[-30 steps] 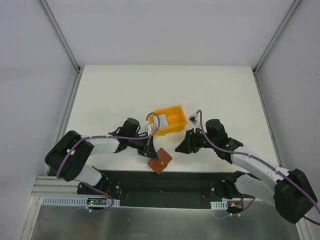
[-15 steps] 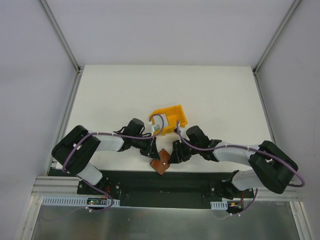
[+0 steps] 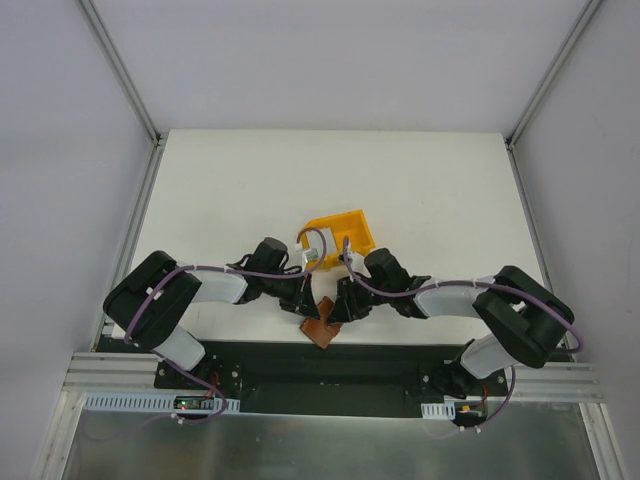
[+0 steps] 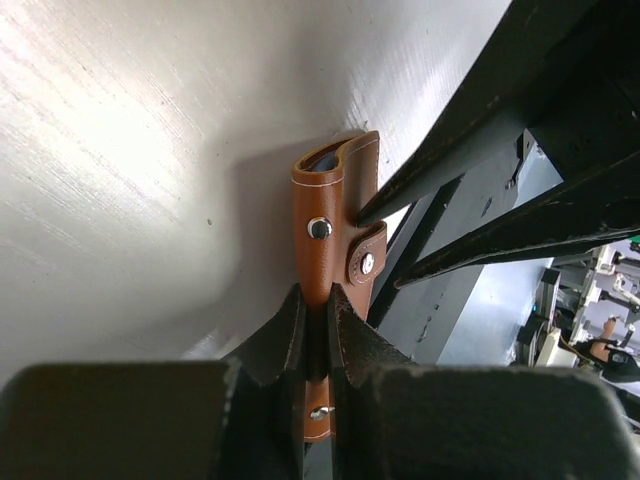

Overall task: Put the credit cards into the card holder
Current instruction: Open the card holder at the center of the board.

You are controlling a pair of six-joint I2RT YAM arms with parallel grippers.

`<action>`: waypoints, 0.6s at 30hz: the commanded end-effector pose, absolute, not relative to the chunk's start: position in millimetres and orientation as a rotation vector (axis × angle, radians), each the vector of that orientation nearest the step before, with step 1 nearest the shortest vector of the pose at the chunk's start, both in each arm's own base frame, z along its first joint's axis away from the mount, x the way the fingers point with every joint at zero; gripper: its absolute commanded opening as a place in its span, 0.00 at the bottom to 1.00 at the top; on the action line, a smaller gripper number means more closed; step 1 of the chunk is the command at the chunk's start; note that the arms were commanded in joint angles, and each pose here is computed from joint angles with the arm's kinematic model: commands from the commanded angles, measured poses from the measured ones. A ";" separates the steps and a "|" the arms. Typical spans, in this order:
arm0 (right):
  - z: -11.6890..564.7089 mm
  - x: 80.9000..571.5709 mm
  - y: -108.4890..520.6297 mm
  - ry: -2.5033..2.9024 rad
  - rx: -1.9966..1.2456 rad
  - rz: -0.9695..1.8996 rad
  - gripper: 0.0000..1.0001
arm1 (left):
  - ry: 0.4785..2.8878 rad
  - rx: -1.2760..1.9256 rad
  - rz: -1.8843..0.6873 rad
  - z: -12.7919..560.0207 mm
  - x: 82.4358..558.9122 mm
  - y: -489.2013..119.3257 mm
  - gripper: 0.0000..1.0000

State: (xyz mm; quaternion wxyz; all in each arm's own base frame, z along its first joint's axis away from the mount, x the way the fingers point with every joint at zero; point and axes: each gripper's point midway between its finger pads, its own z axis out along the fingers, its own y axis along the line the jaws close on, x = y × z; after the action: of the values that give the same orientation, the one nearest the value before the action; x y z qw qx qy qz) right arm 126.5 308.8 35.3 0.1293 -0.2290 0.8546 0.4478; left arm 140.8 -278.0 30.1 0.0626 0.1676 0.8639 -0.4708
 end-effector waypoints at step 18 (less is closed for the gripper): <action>30.7 97.3 306.6 2.510 -0.793 1.323 0.18 | 2.564 0.433 -1.314 26.0 160.9 -279.0 0.00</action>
State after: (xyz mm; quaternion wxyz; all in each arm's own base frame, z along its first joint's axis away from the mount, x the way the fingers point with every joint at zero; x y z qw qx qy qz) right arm 119.7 311.2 31.5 0.1339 -0.2422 0.8528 0.4430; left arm 142.6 -277.5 27.6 0.0631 0.1458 0.8699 -0.4670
